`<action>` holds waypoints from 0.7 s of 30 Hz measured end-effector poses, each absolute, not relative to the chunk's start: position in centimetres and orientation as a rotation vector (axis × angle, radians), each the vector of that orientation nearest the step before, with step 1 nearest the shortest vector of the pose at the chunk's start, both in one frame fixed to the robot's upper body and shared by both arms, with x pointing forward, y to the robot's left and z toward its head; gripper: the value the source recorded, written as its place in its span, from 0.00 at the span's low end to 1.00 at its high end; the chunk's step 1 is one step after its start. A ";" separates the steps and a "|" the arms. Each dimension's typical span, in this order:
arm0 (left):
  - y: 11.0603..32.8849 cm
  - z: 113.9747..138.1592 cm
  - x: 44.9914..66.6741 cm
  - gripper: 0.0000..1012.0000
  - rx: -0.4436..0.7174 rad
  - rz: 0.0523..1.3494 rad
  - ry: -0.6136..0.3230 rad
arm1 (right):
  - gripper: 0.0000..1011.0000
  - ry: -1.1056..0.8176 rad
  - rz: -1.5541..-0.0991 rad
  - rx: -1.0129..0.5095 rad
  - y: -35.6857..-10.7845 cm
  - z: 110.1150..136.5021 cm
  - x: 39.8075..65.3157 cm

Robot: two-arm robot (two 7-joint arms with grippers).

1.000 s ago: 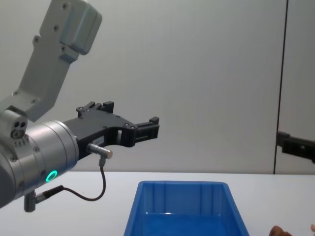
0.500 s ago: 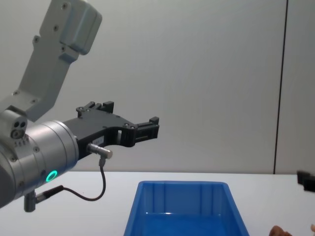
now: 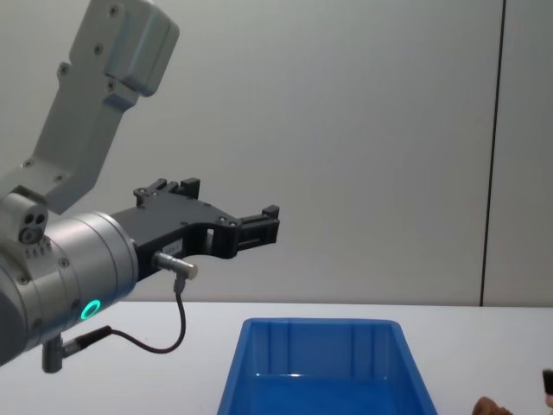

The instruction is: Pick up the two dolls from the table and place them into the box.

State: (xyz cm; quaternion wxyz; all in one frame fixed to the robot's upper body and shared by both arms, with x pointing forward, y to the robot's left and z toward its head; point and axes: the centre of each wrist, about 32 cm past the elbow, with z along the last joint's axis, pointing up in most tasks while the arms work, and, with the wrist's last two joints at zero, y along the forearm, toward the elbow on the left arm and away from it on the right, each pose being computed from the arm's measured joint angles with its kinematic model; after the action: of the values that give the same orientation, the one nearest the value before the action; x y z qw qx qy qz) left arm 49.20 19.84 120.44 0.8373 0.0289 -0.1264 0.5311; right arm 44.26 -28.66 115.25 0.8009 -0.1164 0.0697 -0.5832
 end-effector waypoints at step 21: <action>19.8 120.4 49.2 0.99 0.061 1.124 -0.268 | 0.99 0.255 -1.275 -0.361 -27.9 113.7 44.2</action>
State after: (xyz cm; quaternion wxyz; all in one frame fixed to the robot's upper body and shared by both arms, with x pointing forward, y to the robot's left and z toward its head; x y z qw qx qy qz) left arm 49.20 19.84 120.44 0.8374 0.0289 -0.1264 0.5311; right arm 44.25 -27.95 113.68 0.7809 -0.1672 0.1182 -0.5901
